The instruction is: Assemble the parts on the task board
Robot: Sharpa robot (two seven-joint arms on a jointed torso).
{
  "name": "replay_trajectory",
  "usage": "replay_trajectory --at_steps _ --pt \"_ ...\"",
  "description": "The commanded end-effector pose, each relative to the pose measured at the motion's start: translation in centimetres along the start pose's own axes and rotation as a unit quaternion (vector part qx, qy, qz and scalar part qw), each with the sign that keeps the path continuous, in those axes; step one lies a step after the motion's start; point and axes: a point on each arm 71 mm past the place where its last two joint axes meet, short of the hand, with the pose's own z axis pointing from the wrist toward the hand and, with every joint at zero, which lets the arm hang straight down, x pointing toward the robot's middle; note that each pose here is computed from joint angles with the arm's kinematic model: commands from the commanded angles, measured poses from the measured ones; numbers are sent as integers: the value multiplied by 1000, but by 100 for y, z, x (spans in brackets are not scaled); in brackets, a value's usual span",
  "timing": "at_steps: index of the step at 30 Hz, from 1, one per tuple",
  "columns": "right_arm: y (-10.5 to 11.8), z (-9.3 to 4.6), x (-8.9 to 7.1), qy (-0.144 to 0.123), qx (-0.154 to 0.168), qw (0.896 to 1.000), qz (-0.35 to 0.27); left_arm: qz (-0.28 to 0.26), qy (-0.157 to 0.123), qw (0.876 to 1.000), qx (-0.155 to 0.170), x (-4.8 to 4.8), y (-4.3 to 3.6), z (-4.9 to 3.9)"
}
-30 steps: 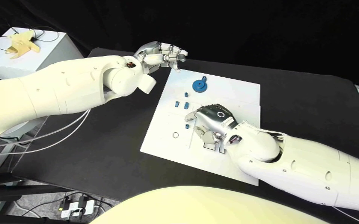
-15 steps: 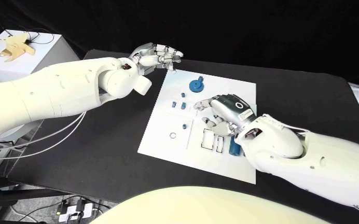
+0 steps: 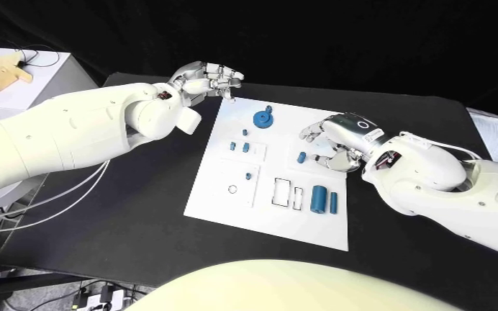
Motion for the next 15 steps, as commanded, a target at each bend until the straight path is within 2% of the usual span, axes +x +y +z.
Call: replay_trajectory --at_steps 1,6,15 --pt "-27 -9 70 58 -10 998 -25 -4 9 1000 3 20 -6 6" --pt "-59 17 94 70 -4 997 -31 -4 10 1000 3 18 -4 5" --pt "-17 120 127 50 -2 998 -29 -3 7 1000 4 9 -4 3"
